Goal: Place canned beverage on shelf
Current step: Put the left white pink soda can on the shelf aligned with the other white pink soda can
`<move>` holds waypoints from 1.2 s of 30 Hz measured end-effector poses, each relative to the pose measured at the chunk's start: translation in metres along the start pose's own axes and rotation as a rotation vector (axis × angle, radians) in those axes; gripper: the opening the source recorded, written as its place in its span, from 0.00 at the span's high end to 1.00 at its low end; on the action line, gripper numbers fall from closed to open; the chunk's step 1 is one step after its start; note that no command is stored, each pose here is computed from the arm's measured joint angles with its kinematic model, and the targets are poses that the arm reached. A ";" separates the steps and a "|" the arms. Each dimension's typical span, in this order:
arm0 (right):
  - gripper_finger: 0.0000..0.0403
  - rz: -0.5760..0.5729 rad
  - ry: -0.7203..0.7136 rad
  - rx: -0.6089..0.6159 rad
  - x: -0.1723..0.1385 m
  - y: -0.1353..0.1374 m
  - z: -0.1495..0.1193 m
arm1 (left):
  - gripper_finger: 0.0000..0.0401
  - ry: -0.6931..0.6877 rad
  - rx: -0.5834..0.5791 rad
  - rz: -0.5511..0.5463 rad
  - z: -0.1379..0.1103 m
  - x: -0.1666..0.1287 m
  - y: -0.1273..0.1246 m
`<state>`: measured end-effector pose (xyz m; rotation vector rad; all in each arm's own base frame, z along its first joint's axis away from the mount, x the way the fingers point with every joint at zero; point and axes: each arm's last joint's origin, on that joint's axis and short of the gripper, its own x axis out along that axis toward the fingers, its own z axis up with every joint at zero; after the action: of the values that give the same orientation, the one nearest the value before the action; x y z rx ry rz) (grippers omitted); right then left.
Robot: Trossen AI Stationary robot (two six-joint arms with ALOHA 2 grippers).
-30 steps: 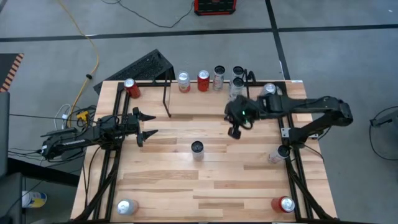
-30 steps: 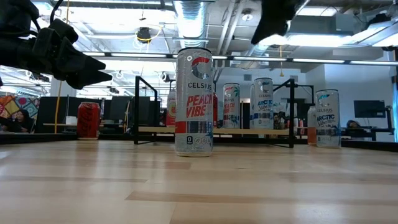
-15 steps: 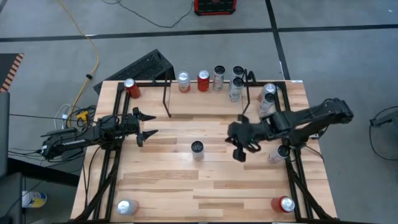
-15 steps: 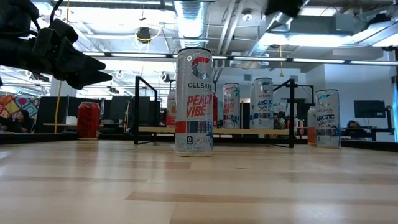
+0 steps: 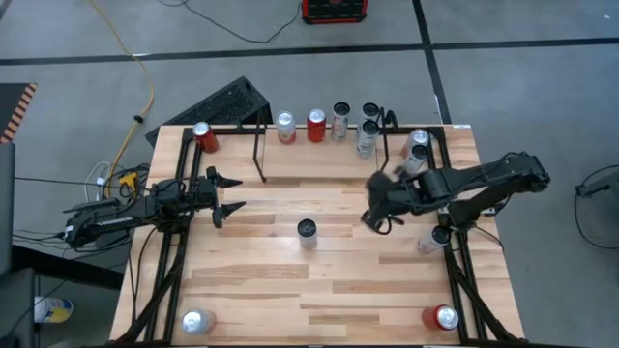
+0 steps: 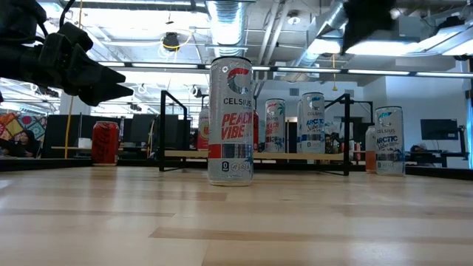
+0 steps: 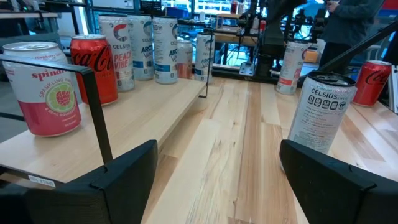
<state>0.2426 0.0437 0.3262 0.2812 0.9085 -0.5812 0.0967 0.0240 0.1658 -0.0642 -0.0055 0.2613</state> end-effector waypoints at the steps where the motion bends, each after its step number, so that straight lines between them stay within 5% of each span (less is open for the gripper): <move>1: 0.95 0.088 -0.028 -0.025 -0.001 0.007 0.005 | 0.19 0.000 0.000 0.000 0.000 0.000 0.000; 5: 0.93 0.392 -0.168 -0.132 -0.008 0.034 0.019 | 0.19 0.000 0.000 0.000 0.000 0.000 0.000; 10: 0.87 0.504 -0.259 -0.201 -0.016 0.052 0.021 | 0.19 0.001 0.000 0.000 0.000 0.000 0.000; 17: 0.88 0.410 0.156 0.008 -0.011 0.043 -0.015 | 0.19 0.000 0.000 0.000 0.000 0.000 0.000; 26: 0.91 -0.011 0.680 0.367 -0.023 0.013 -0.059 | 0.19 0.000 0.000 0.000 0.000 0.000 0.000; 29: 0.92 -0.099 0.729 0.388 -0.035 0.005 -0.059 | 0.19 0.000 0.000 0.000 0.000 0.000 0.000; 36: 0.92 -0.053 0.692 0.427 -0.054 -0.002 -0.058 | 0.19 0.000 0.000 0.001 0.000 0.000 0.000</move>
<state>0.1781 0.0883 0.3350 0.8821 1.4549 -0.7412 0.0966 0.0241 0.1659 -0.0642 -0.0053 0.2621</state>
